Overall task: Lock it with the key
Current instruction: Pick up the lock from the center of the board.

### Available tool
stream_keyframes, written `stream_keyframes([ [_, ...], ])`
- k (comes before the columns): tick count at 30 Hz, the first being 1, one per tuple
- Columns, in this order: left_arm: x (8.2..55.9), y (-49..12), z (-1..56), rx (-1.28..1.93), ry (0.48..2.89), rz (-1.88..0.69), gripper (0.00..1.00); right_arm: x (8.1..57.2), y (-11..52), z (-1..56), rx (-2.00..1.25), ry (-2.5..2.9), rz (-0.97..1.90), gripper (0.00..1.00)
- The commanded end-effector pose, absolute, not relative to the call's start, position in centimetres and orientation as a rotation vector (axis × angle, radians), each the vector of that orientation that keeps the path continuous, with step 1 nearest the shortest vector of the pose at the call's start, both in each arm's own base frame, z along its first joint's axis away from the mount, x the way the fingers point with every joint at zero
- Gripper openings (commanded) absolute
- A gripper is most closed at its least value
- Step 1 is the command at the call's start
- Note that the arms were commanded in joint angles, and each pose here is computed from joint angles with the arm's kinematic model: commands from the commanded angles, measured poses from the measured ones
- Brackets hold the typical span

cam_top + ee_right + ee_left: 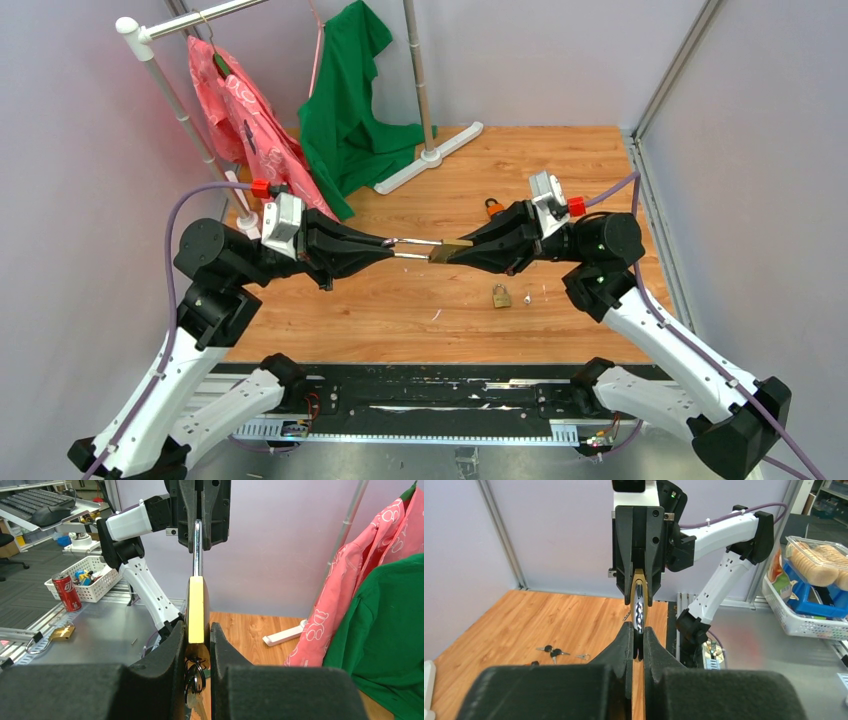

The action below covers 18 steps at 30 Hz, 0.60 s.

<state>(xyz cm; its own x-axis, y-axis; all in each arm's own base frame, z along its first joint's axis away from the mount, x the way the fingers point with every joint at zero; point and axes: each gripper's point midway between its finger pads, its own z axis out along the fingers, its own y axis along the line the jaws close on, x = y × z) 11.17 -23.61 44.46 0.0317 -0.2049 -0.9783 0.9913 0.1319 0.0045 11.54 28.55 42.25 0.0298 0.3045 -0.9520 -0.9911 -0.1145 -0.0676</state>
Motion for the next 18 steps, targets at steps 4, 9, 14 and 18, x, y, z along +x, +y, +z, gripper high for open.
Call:
stream_keyframes([
  [4, 10.8, -24.7, 42.7, 0.997, 1.133, -1.244, 0.00, 10.9, 27.8, 46.2, -1.028, 0.710, 1.338, 0.00],
  [9, 10.7, -25.2, 41.5, 1.022, 1.152, -1.261, 0.00, 11.1, 28.2, 46.9, -1.005, 0.681, 1.338, 0.00],
  [14, 11.1, -25.5, 40.1, 1.028, 1.184, -1.266, 0.00, 11.6, 28.5, 46.8, -0.983, 0.692, 1.337, 0.00],
  [18, 11.4, -25.6, 39.4, 1.037, 1.189, -1.254, 0.00, 11.9, 28.3, 47.0, -0.954, 0.693, 1.325, 0.00],
])
